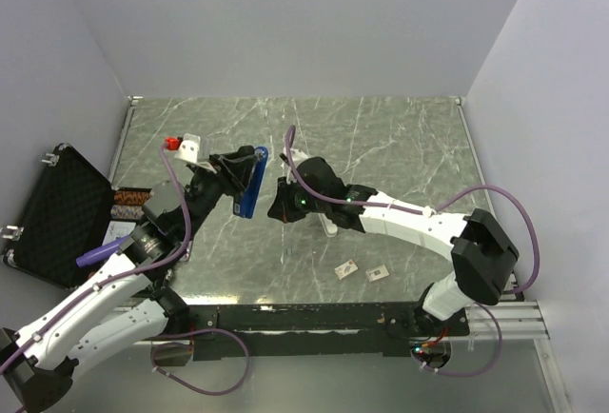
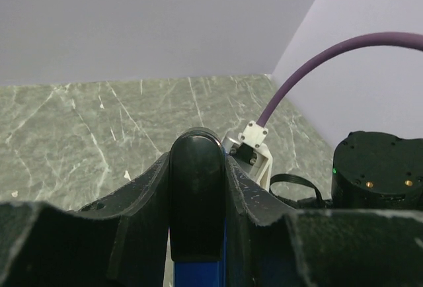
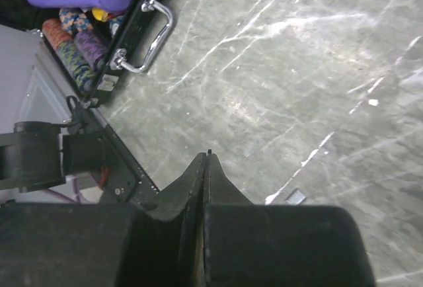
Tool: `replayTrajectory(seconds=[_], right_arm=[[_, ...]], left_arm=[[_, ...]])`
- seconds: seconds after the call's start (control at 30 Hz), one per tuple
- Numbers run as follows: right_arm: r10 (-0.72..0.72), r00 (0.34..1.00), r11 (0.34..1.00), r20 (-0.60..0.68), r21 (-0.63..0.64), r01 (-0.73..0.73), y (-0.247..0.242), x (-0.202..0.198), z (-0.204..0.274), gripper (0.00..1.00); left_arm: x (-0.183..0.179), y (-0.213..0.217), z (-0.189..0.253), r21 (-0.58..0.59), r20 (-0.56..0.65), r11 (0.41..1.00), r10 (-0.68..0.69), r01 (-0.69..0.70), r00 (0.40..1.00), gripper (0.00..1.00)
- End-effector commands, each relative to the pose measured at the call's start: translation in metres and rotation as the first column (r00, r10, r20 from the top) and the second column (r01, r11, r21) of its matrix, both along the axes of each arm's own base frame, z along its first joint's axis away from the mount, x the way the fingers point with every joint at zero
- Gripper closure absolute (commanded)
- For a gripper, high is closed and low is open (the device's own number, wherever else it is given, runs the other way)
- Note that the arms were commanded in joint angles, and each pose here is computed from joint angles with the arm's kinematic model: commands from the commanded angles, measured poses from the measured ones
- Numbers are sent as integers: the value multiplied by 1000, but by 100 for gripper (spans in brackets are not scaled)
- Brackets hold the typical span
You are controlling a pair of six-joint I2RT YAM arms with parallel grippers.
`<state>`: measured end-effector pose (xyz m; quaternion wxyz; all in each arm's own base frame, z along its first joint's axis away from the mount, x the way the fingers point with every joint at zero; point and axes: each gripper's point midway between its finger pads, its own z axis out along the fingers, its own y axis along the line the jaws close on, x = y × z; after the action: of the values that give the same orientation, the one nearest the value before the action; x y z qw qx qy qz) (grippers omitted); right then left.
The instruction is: Unload the staples from the stapler
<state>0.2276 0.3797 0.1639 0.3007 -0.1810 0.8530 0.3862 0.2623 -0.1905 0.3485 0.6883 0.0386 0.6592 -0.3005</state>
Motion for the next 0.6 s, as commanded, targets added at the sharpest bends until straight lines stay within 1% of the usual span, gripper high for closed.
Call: replayTrajectory(seconds=[0.0,0.27,0.4,0.5,0.57], right_arm=[[-47,992,998,116,52,41,-6,16,46,100],[-111,970,994,214,21,109,-29,26,66,100],[-151,953,989,261,48,143,-48,31,82,100],[-148,948,987,283,101,124,-59,29,97,100],[-123,947,987,296,133,87,-63,25,106,100]], left_arm=[[-11,-1,28,-79,61,996,-36,40,998,99],[-15,-10,25,-66,57,993,-93,96,994,99],[-23,-21,28,-61,80,983,-167,172,983,99],[-29,-28,34,-45,104,973,-222,227,970,99],[-36,-34,38,-38,127,962,-265,271,956,99]])
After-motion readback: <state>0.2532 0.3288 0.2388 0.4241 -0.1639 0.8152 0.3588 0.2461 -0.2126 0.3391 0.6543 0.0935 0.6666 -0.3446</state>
